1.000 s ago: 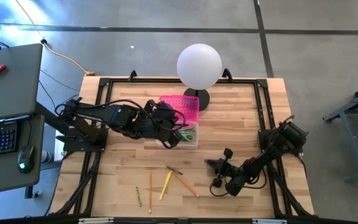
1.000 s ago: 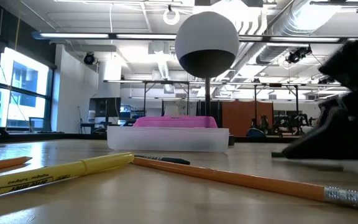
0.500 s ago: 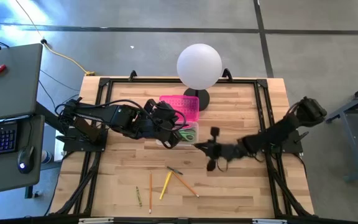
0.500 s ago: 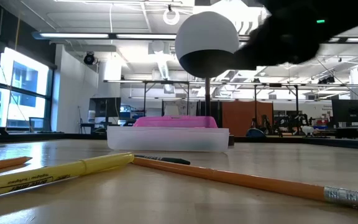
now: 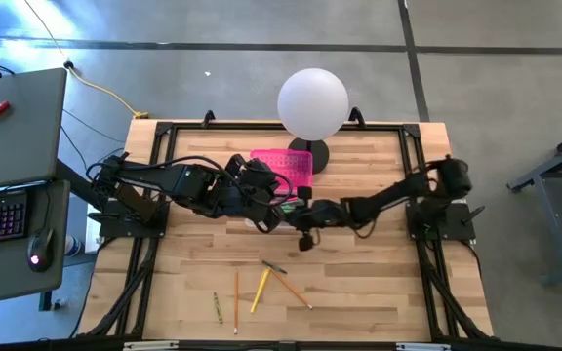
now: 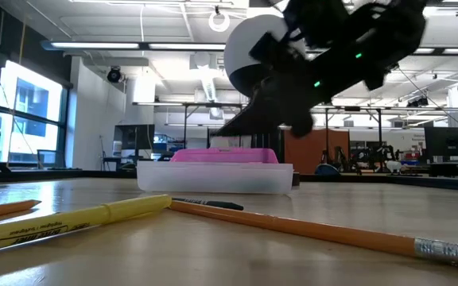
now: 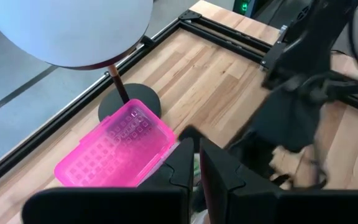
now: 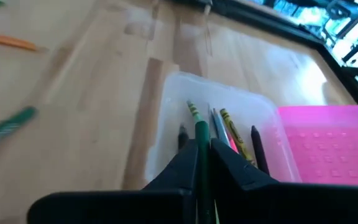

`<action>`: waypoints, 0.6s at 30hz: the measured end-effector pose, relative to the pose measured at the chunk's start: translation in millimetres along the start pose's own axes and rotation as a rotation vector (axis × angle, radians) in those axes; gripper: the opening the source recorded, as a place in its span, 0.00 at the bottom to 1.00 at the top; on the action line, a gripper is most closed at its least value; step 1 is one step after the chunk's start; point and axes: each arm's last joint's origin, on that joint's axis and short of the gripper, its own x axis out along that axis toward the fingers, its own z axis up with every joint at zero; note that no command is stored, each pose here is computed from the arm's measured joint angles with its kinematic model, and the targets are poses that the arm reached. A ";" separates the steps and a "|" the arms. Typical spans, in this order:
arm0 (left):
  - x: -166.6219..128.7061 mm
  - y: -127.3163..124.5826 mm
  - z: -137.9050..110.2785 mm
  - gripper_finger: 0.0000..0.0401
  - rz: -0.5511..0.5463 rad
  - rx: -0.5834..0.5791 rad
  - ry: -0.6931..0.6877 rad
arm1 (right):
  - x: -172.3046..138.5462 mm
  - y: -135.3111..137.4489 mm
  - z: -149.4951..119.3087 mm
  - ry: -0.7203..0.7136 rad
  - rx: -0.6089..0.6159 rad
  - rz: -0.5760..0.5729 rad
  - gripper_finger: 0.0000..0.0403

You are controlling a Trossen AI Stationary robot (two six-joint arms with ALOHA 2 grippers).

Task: Pick & place school supplies into a supply box
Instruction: Put the right dark green crayon into the pink supply box, then put the dark green crayon into the pink supply box

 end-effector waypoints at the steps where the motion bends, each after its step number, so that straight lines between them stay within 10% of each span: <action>1: 0.0 0.0 0.0 0.15 0.000 0.000 0.000 | 6.8 -1.8 -1.4 0.011 0.001 -0.006 0.03; 18: 0.0 1.1 -2.3 0.15 -0.002 0.013 0.028 | 28.9 -34.7 0.7 0.103 0.046 -0.063 0.16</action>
